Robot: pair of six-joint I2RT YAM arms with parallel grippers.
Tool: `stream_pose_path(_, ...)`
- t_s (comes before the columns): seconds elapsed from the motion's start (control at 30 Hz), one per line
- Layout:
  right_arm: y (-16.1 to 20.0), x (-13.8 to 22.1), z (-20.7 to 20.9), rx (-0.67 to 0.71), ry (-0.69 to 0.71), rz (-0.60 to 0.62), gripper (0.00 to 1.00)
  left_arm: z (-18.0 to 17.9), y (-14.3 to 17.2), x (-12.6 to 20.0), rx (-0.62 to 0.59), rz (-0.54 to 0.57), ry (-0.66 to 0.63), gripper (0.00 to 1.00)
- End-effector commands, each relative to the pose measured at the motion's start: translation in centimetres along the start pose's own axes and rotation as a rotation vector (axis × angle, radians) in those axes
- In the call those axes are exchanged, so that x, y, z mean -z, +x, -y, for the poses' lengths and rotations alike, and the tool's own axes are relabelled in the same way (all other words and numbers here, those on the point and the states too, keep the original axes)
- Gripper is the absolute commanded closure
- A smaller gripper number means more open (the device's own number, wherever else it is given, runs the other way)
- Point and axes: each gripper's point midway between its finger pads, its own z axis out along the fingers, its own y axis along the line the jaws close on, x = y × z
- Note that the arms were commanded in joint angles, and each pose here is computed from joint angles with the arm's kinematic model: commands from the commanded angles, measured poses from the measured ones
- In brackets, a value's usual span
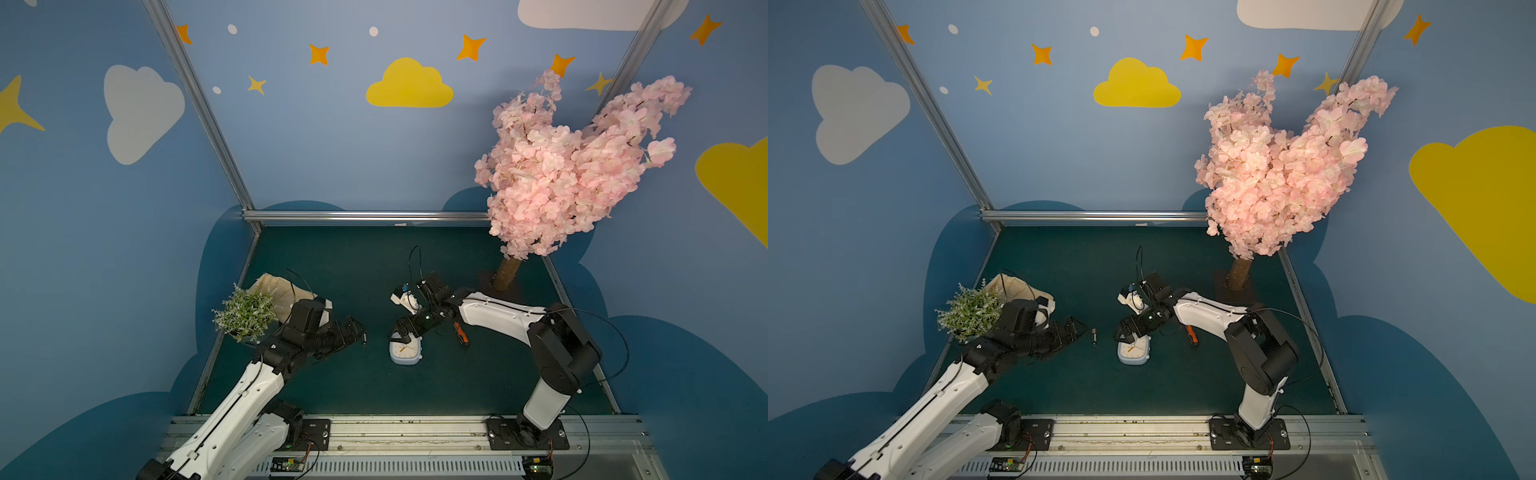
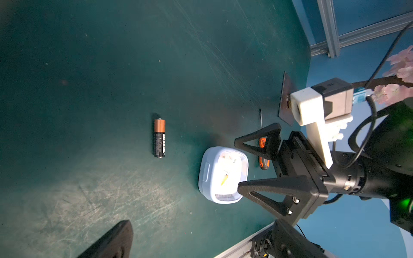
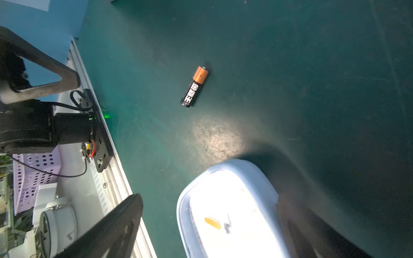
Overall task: Remove the battery from the alarm
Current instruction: Adjust the alarm at the center of the board, then reset both arms
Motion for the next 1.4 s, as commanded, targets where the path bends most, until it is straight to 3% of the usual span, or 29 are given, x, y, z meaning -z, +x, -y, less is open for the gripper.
stream_pose_path(0.0,-0.8,1.9,0.2,0.025,0.069,0.028,0.02,0.7,-1.2,0.4,-0.054,0.034,-0.009,0.0)
stream_pose_path(0.17,0.5,1.8,1.3,-0.011,0.079,-0.001,0.02,0.4,-0.2,-0.3,-0.026,-0.014,0.007,0.0)
stream_pose_path(0.33,3.0,0.6,0.4,-0.033,-0.016,-0.08,0.02,0.1,1.7,-1.0,-0.007,-0.067,0.015,0.0)
stream_pose_path(0.47,5.5,0.9,-0.3,-0.046,-0.001,-0.103,0.02,0.0,2.6,-1.0,-0.009,-0.076,0.022,0.0)
stream_pose_path(0.83,10.6,1.7,-6.2,0.025,-0.076,-0.094,0.02,-0.2,2.0,-0.9,-0.033,-0.044,-0.002,0.0)
stream_pose_path(1.1,7.0,9.8,-2.1,0.04,0.313,0.212,0.02,-0.9,-2.5,1.8,-0.206,0.16,-0.161,0.0)
stream_pose_path(1.2,5.6,13.5,-0.4,0.106,0.459,0.344,0.02,0.2,-3.8,2.6,-0.282,0.21,-0.149,0.0)
stream_pose_path(1.37,4.5,19.4,3.4,0.092,0.694,0.513,0.02,0.6,-6.2,3.9,-0.366,0.334,-0.185,0.0)
